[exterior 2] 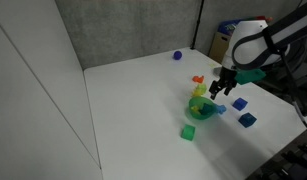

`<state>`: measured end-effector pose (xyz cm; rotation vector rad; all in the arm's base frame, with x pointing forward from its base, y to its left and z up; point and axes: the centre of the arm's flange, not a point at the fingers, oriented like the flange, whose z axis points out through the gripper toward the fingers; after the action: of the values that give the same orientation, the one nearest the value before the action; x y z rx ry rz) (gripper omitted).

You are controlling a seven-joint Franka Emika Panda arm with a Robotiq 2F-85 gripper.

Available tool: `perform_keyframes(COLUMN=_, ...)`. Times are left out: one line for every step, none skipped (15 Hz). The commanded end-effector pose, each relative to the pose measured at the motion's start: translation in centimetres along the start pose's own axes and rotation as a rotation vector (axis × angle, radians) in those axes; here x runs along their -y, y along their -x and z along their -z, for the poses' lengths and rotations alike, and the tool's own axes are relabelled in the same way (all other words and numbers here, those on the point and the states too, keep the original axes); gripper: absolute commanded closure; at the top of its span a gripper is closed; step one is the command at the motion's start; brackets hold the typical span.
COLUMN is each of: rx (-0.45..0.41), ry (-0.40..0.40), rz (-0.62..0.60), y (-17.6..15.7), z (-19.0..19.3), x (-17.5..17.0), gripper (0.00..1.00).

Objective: Shift the green object from the bowl to the table

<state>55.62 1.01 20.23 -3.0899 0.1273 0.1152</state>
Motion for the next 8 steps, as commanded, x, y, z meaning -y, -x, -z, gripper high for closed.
perform_keyframes(rx=-0.042, ry=0.040, rz=0.041, y=-2.1, z=-2.6, x=0.4, gripper=0.00)
perform_keyframes(rx=-0.056, ry=0.062, rz=0.053, y=-2.3, z=-3.4, x=0.6, gripper=0.00)
perform_keyframes(rx=-0.063, ry=0.076, rz=0.068, y=-2.5, z=-4.0, x=0.8, gripper=0.00)
perform_keyframes(rx=-0.070, ry=0.091, rz=0.085, y=-2.5, z=-4.9, x=1.1, gripper=0.00)
perform_keyframes(rx=-0.083, ry=0.106, rz=0.099, y=-2.6, z=-5.5, x=1.3, gripper=0.00)
perform_keyframes(rx=-0.094, ry=0.121, rz=0.116, y=-2.6, z=-6.3, x=1.7, gripper=0.00)
perform_keyframes(rx=-0.107, ry=0.135, rz=0.129, y=-2.7, z=-6.9, x=2.0, gripper=0.00)
perform_keyframes(rx=-0.117, ry=0.146, rz=0.138, y=-2.9, z=-7.6, x=2.5, gripper=0.00)
